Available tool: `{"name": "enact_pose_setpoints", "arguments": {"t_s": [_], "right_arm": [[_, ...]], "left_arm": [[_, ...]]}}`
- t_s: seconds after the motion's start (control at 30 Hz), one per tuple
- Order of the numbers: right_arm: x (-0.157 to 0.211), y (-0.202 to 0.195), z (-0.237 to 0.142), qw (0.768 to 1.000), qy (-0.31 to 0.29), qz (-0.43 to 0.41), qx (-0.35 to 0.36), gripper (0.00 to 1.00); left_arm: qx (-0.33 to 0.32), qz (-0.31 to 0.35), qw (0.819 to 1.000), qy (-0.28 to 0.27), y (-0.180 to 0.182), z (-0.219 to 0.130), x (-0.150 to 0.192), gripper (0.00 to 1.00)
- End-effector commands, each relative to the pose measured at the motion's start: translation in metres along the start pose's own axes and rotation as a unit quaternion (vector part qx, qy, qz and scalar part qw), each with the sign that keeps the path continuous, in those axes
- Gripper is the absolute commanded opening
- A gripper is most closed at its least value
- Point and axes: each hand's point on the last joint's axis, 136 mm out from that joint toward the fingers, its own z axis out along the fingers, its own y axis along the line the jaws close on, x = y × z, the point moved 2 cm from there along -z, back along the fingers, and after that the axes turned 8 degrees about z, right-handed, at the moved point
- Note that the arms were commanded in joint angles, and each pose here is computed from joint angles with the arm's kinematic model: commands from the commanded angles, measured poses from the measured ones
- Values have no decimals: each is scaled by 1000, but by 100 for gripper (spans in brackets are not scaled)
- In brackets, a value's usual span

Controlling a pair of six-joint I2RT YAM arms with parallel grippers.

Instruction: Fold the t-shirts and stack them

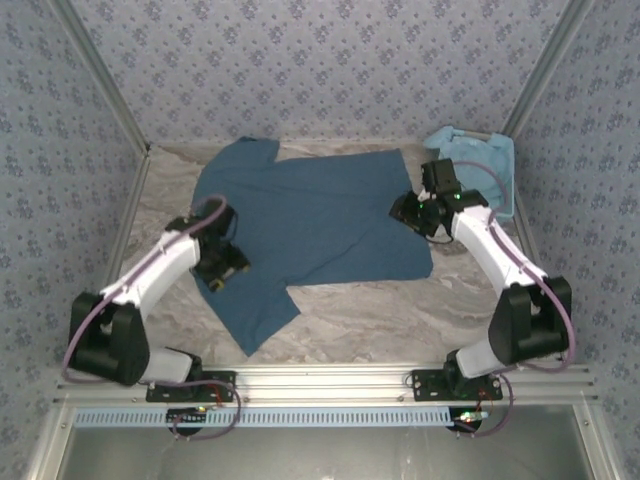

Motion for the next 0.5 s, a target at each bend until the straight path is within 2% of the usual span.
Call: {"name": "enact_pose_setpoints", "arguments": {"t_s": [0.0, 0.1, 0.2, 0.33, 0.47], "right_arm": [[50, -12, -20, 997, 69, -41, -14, 45], [84, -22, -34, 991, 113, -59, -31, 45], [107, -28, -44, 988, 128, -71, -47, 46], [122, -37, -43, 987, 142, -69, -41, 46], [129, -34, -41, 985, 148, -79, -41, 46]], "left_arm": [[-20, 12, 998, 55, 19, 1, 61, 61], [-50, 43, 995, 80, 42, 7, 105, 58], [-49, 64, 993, 86, 54, 17, 130, 54], [-36, 101, 991, 83, 50, 33, 141, 53], [-33, 138, 988, 64, 43, 44, 136, 54]]}}
